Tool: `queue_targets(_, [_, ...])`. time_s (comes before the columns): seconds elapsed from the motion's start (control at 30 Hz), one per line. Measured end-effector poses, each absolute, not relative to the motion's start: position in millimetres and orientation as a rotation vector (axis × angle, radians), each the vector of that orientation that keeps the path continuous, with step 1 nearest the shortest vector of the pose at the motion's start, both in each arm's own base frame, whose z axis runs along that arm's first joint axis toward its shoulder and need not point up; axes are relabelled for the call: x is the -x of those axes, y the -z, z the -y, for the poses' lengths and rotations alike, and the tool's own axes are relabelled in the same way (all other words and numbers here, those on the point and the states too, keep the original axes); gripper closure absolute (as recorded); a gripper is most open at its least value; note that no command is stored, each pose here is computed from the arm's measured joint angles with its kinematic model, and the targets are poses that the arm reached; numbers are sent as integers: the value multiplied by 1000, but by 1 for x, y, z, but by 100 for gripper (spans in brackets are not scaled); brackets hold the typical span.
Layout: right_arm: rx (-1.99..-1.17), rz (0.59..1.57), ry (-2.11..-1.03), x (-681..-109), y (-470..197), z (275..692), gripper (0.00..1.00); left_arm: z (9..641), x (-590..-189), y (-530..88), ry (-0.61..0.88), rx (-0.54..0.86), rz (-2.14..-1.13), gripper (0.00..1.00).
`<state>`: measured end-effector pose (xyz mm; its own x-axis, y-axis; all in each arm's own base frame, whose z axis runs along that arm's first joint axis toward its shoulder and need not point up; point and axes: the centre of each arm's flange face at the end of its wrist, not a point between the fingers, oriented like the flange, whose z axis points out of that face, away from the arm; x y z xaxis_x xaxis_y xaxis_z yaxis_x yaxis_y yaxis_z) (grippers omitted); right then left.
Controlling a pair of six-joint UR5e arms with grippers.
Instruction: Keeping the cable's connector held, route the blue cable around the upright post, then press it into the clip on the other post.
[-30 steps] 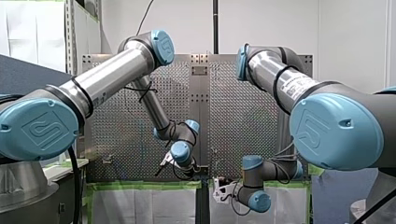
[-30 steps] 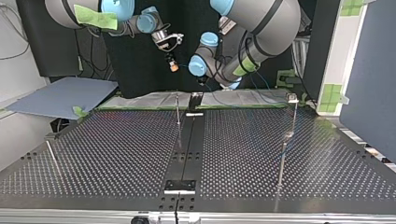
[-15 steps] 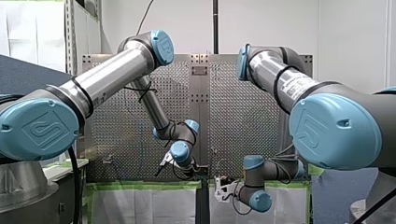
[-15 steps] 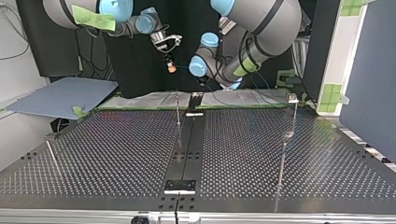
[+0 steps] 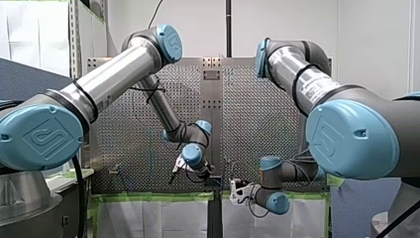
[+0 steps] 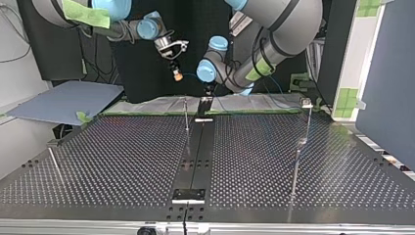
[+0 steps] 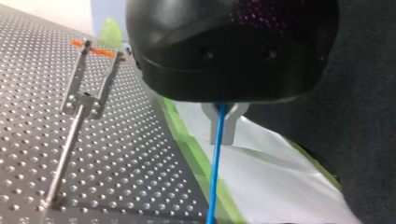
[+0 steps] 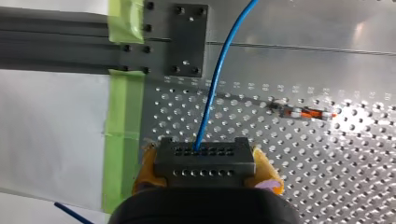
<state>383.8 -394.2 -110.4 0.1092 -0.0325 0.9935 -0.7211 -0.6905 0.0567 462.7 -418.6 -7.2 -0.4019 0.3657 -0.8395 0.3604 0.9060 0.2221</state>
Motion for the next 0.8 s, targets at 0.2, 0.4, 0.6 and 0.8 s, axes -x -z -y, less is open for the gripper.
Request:
queue_targets(0.2, [-1829,739,-1620,-379,100,403,100,421,-462,6,8,-528,-2019,100])
queue_targets(0.4, [-1808,754,-1607,-371,95,410,100,423,-462,6,26,-544,-2014,100])
queue_targets(0.6, [-1792,756,-1608,-366,85,418,100,424,-462,6,33,-556,-2011,100])
queue_targets(0.8, [-1776,749,-1620,-364,64,425,100,426,-462,4,40,-553,-2001,100])
